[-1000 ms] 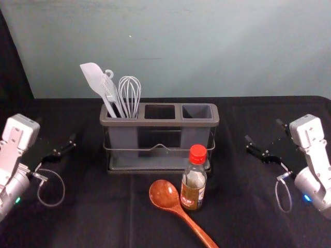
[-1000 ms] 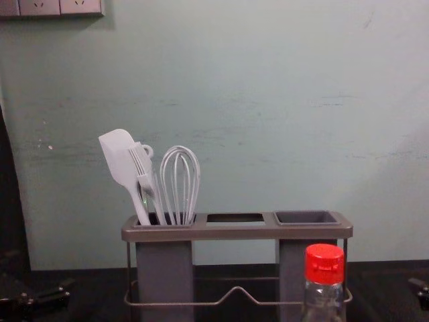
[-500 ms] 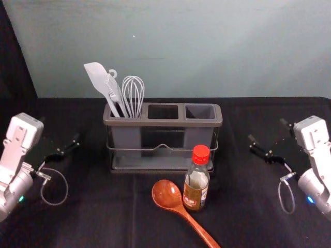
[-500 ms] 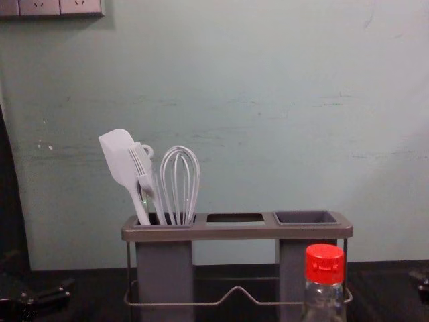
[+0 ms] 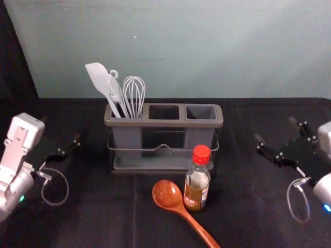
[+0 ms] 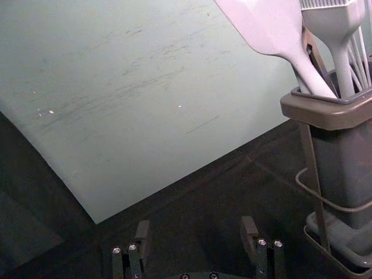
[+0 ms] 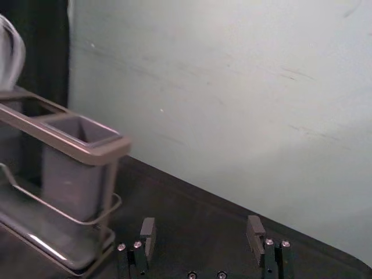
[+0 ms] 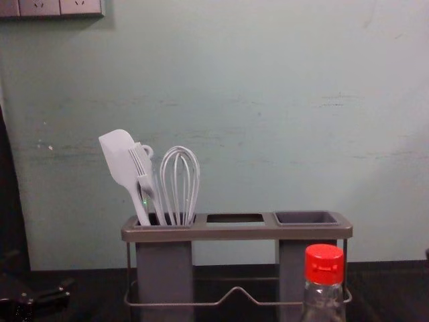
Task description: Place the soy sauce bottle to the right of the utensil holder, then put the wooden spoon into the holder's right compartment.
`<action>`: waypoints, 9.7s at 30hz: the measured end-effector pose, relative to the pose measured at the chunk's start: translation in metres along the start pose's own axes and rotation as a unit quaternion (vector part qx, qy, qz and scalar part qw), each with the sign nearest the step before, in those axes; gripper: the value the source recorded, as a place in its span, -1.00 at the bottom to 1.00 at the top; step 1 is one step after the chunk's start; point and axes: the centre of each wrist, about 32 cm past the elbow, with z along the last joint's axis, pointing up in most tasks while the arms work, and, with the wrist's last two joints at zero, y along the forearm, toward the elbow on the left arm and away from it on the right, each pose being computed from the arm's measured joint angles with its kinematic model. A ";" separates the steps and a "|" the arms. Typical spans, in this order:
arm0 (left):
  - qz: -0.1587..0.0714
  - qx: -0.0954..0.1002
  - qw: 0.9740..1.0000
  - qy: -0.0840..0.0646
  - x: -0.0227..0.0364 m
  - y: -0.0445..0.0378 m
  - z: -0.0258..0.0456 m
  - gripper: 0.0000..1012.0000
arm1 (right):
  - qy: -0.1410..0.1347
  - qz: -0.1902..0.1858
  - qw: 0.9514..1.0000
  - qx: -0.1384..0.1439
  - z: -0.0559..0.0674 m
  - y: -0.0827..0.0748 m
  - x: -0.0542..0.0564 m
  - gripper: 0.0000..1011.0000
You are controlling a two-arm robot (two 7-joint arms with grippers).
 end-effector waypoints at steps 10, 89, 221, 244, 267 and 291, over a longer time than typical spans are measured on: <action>0.000 0.000 1.000 0.000 0.0000 0.0000 0.0000 1.00 | 0.048 0.059 0.997 0.027 0.003 -0.032 0.009 0.98; 0.000 0.000 1.000 0.000 0.0000 0.0000 0.0000 1.00 | 0.123 0.276 0.951 0.063 0.019 0.033 -0.037 0.98; 0.000 0.000 1.000 0.000 0.0000 0.0000 0.0000 1.00 | 0.106 0.156 0.980 0.066 -0.002 0.069 0.039 -0.22; 0.000 0.000 1.000 0.000 0.0000 0.0000 0.0000 1.00 | 0.111 0.166 0.978 0.053 -0.007 0.077 0.036 -0.22; 0.000 0.000 1.000 0.000 0.0000 0.0000 0.0000 1.00 | 0.116 0.163 0.979 0.048 -0.007 0.077 0.035 -0.22; 0.000 0.000 1.000 0.000 0.0000 0.0000 0.0000 1.00 | 0.115 0.163 0.979 0.049 -0.007 0.077 0.036 0.98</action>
